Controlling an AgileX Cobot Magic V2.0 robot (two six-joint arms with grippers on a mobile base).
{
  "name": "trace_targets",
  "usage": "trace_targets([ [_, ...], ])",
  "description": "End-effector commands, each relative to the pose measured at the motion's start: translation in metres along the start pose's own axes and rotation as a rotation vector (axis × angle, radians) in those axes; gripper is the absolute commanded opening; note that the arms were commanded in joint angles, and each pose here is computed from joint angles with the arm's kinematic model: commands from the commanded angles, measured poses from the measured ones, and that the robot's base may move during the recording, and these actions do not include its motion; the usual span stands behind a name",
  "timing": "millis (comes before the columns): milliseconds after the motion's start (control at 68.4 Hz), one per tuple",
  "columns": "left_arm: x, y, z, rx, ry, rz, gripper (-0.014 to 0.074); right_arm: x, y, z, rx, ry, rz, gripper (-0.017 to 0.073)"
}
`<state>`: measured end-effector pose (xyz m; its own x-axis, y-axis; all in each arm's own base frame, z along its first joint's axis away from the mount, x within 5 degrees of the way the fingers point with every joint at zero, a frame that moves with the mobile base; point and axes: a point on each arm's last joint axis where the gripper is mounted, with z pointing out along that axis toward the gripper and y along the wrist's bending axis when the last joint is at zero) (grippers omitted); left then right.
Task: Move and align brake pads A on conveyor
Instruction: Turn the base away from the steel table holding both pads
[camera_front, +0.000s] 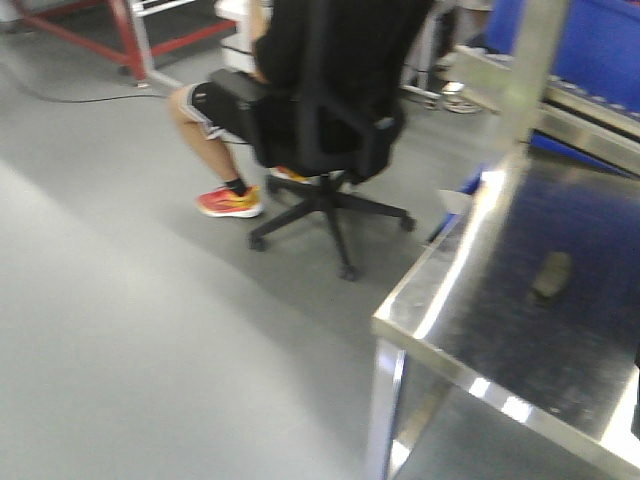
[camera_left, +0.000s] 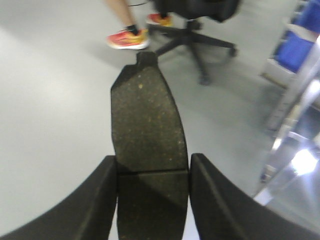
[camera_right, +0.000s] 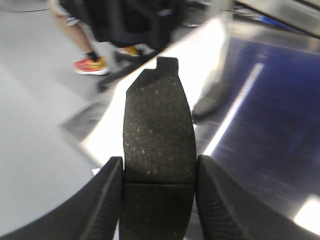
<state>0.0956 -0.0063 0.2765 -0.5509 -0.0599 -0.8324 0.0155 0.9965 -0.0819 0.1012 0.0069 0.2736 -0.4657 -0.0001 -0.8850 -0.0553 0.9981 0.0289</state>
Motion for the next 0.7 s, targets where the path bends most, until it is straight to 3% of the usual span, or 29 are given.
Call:
trace_targets([
  [0, -0.0164, -0.0022, -0.0059, 0.016, -0.116, -0.004, -0.0006, -0.0183, -0.0003, -0.0048, 0.005, -0.127, -0.007, -0.0006],
  [688, -0.0162, -0.0024, -0.0059, 0.018, -0.115, -0.003, -0.0006, -0.0179, -0.0003, -0.0047, 0.005, -0.122, -0.007, -0.0006],
])
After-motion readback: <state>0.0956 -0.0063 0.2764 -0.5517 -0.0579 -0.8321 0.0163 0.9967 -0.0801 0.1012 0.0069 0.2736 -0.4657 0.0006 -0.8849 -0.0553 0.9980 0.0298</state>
